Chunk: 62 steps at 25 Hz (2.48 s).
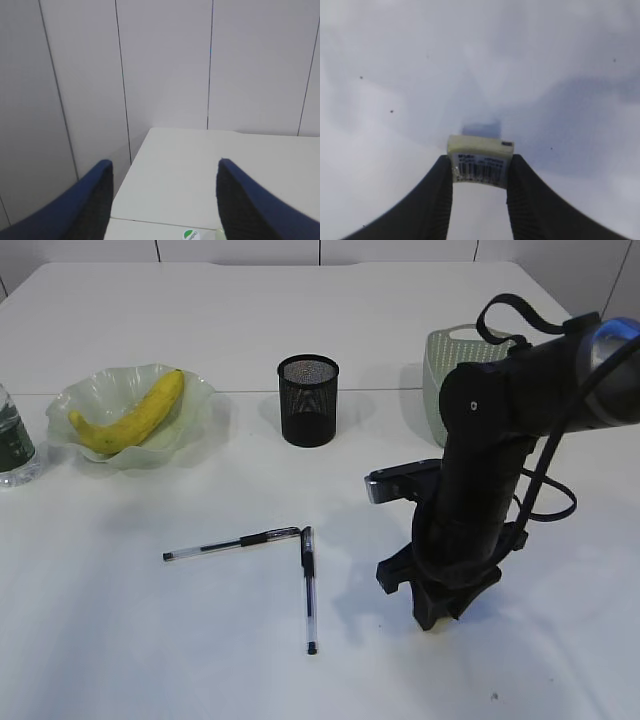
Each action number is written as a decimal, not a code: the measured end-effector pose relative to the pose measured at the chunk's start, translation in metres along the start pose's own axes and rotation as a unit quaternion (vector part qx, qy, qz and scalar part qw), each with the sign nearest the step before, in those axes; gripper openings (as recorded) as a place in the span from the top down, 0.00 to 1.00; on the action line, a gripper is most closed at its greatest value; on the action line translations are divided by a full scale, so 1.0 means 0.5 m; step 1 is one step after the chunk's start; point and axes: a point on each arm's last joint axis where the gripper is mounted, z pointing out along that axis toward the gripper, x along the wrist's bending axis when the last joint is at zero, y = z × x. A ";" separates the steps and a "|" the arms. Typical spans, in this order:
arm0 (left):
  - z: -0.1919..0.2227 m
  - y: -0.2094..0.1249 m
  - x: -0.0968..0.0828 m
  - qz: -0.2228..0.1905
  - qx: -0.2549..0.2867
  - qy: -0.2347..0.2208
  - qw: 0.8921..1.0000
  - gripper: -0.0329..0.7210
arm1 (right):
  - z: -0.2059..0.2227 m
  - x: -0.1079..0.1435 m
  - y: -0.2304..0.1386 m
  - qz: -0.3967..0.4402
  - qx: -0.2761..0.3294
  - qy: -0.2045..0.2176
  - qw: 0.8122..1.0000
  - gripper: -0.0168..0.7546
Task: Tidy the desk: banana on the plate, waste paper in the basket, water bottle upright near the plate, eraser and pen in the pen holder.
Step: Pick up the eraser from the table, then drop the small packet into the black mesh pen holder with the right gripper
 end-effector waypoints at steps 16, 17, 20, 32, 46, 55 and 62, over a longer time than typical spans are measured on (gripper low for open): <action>0.000 -0.001 0.000 0.000 0.002 0.001 1.000 0.36 | -0.091 0.014 0.073 -0.012 -0.091 0.004 0.996 0.65; 0.000 -0.001 0.000 0.000 0.002 0.001 1.000 0.36 | -0.102 0.015 0.081 -0.014 -0.104 0.003 0.995 0.65; 0.000 -0.001 0.000 0.000 0.003 0.001 1.000 0.36 | -0.135 0.016 0.103 -0.023 -0.141 -0.006 0.990 0.65; 0.000 -0.001 0.000 0.000 0.003 0.001 1.000 0.36 | -0.233 0.020 0.167 -0.045 -0.289 -0.033 0.956 0.65; 0.000 -0.001 0.000 0.000 0.003 0.001 1.000 0.36 | -0.271 -0.005 0.216 -0.040 -0.444 -0.045 0.894 0.65; 0.000 -0.001 0.000 0.000 0.003 0.001 1.000 0.36 | -0.259 -0.035 0.256 -0.026 -0.495 -0.048 0.867 0.65; 0.000 -0.003 0.001 0.000 0.009 0.002 1.000 0.36 | -0.233 -0.039 0.308 -0.026 -0.530 -0.048 0.846 0.65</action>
